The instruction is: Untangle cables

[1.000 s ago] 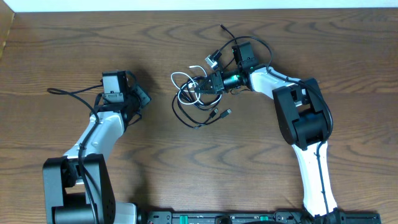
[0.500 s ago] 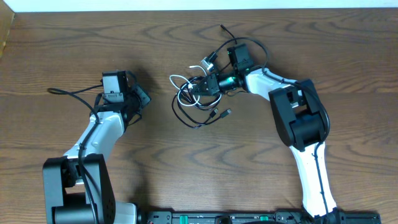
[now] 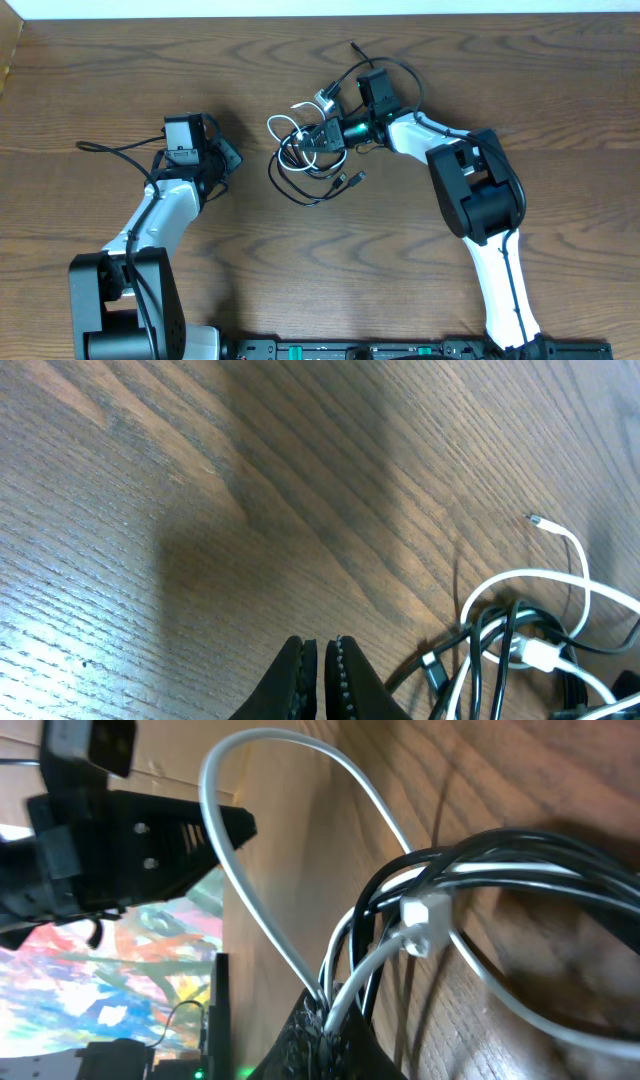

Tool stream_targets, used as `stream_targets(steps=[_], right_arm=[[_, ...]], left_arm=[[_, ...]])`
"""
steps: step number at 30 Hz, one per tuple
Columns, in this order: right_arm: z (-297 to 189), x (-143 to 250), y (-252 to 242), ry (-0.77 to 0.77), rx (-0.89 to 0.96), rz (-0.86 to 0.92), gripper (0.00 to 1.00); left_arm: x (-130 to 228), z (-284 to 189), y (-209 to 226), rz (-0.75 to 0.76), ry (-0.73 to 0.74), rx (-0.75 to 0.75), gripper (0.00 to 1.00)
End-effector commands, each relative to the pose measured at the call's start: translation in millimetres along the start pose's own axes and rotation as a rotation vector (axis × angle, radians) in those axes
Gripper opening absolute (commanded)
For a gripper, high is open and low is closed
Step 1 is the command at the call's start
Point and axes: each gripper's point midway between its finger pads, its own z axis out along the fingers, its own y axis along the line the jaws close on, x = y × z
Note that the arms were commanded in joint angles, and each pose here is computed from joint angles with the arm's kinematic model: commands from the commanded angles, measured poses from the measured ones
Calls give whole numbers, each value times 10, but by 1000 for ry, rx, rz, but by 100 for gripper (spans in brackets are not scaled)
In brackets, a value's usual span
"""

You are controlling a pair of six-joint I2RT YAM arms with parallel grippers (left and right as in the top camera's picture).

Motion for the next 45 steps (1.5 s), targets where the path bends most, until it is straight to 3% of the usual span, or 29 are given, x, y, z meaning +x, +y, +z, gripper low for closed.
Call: stream_targets(steps=[1, 11, 23, 29, 45], right_arm=[[-87, -83, 246, -5, -40, -30, 1], [-307, -489, 1362, -115, 4, -318, 1], [-447, -559, 2423, -203, 20, -619, 2], [-466, -566, 2382, -208, 45, -594, 1], [-552, -535, 1550, -229, 466, -366, 1]], left_arm=[[-112, -56, -80, 5, -35, 12, 10], [-111, -56, -82, 6, -35, 13, 10], [-112, -56, -81, 6, -35, 12, 10], [-113, -56, -82, 5, -35, 13, 10], [-118, -56, -89, 7, -37, 15, 13]])
